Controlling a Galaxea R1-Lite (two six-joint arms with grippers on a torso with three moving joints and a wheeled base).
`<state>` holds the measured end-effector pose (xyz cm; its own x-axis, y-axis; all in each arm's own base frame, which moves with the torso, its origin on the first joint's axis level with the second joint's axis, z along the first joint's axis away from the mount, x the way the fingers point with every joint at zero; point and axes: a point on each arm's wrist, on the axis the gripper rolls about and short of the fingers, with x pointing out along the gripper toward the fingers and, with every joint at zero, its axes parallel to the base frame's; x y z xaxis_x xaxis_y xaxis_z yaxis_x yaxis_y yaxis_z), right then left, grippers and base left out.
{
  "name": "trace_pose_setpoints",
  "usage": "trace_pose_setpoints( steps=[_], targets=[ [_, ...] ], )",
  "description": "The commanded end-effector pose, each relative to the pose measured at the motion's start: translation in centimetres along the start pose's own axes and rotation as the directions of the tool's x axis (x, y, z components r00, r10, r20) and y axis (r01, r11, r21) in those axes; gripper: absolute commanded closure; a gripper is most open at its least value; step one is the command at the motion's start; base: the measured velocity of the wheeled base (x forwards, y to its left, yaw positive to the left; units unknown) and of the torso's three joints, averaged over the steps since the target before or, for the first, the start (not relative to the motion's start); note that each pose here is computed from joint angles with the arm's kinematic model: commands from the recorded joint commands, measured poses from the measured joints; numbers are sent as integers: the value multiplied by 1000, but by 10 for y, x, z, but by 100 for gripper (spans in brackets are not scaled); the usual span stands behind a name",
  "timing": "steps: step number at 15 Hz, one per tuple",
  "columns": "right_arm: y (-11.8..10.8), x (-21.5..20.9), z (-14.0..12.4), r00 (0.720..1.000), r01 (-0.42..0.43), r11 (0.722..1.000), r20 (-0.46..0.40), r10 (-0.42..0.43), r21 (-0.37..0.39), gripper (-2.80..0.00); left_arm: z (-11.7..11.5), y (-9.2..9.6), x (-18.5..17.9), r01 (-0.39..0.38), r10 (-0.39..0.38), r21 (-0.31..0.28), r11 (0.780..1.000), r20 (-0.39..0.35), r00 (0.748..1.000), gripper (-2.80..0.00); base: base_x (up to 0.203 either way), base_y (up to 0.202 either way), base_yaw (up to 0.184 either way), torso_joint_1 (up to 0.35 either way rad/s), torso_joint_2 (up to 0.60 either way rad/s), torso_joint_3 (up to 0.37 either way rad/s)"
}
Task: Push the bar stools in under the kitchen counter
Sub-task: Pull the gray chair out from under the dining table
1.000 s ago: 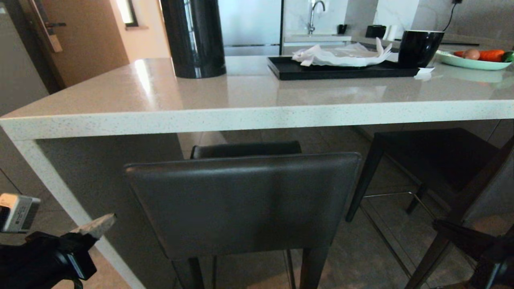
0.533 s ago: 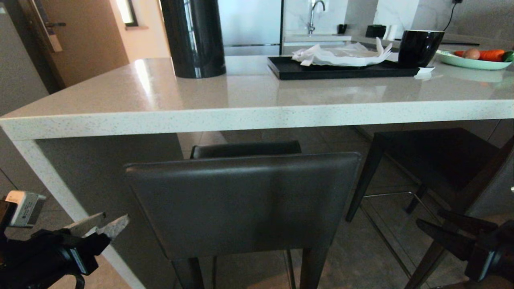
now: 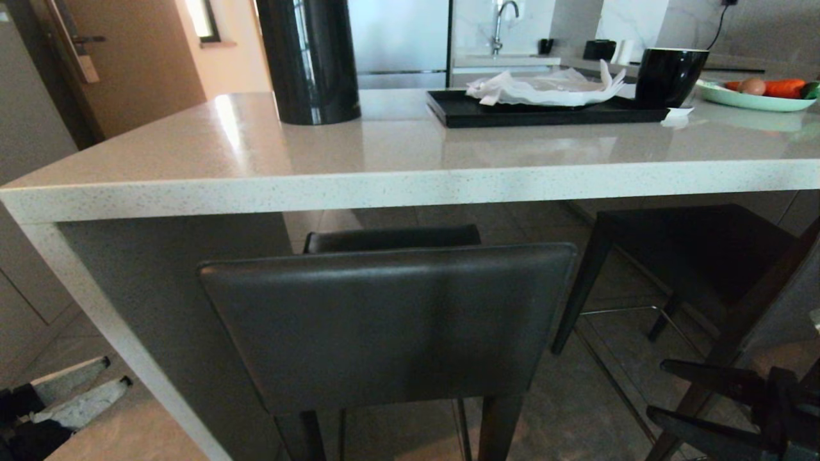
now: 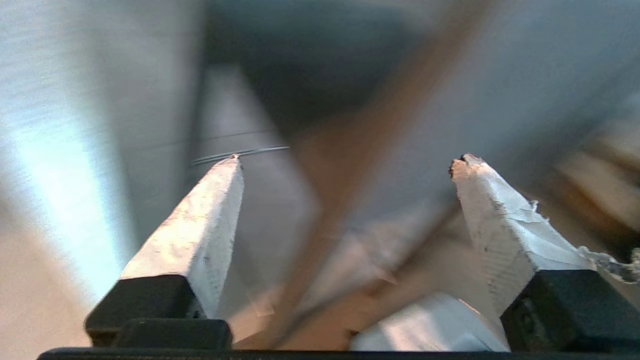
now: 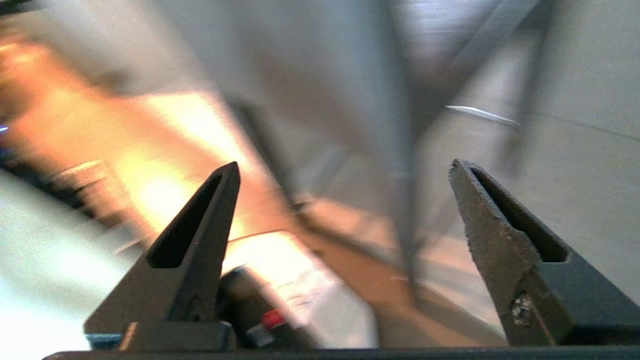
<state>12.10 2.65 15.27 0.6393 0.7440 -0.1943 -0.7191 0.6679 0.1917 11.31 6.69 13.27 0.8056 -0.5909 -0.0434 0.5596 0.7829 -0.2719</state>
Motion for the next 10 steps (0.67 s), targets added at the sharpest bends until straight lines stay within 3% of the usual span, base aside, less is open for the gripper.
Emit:
trace_pose_setpoints(
  steps=[1, 3, 5, 7, 10],
  targets=[
    [-11, 13, 0, 993, -107, 994, -39, 108, 32, -280, 3, 6, 5, 149, -150, -7, 989, -20, 989, -280, 0, 0, 0, 0, 0, 0],
    [-27, 30, 0, 990, -127, 992, -66, 127, 3, -280, 6, 1, 27, 289, -289, 0, 957, -60, 955, -280, 0, 0, 0, 0, 0, 0],
    [-42, 49, 0, 986, -154, 988, -62, 152, -27, -280, 4, -3, 43, 370, -370, -15, 929, -91, 925, -280, 0, 0, 0, 0, 0, 0],
    [-58, 66, -2, 983, -181, 981, -43, 179, -62, -280, -1, 4, 58, 375, -377, -36, 926, -107, 920, -280, 0, 0, 0, 0, 0, 0],
    [-73, 88, 1, 968, -250, 961, -9, 251, -119, -280, -10, 28, 78, 380, -378, -4, 925, -104, 920, -280, 0, 0, 0, 0, 0, 0]
  ],
)
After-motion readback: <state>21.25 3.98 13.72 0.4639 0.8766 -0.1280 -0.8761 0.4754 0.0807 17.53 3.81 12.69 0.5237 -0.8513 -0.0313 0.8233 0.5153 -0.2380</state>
